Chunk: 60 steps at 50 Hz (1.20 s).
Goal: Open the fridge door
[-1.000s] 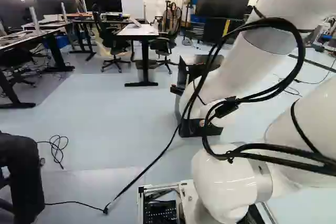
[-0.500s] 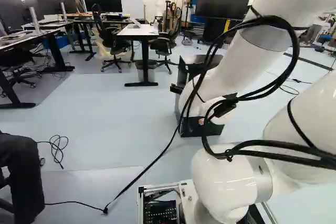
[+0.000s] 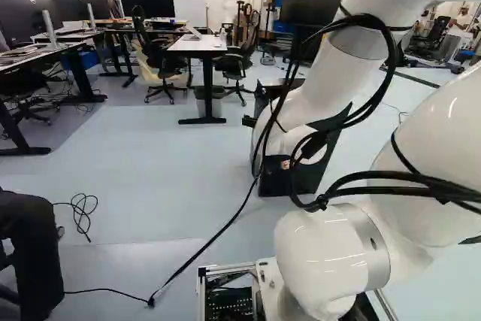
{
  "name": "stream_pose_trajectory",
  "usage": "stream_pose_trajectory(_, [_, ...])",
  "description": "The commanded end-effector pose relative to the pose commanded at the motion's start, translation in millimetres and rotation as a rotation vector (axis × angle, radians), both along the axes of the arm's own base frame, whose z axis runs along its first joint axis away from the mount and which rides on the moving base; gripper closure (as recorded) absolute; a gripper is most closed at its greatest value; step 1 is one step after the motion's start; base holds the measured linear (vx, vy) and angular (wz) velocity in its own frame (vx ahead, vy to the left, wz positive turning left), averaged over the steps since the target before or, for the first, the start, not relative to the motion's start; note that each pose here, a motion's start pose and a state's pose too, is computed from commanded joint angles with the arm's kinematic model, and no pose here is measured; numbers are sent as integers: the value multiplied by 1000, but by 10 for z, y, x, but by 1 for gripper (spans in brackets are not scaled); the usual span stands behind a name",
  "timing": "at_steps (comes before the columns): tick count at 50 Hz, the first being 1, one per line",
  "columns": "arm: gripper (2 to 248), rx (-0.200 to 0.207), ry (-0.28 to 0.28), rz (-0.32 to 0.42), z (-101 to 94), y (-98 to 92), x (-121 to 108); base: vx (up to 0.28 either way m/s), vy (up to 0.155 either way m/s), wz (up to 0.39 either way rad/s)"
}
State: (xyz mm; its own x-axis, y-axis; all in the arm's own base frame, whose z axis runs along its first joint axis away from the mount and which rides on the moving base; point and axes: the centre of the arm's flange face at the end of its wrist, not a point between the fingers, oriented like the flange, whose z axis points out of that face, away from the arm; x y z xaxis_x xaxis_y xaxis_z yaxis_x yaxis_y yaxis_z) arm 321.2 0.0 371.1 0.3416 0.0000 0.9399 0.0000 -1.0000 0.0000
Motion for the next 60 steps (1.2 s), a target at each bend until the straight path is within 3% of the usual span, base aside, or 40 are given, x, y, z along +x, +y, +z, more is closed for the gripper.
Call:
stream_pose_trajectory(18, [3,0,12,0,-14,-1,283,0,0,0])
stream_pose_trajectory(60, [3,30,106,-108,-437,-113,930,0,0,0])
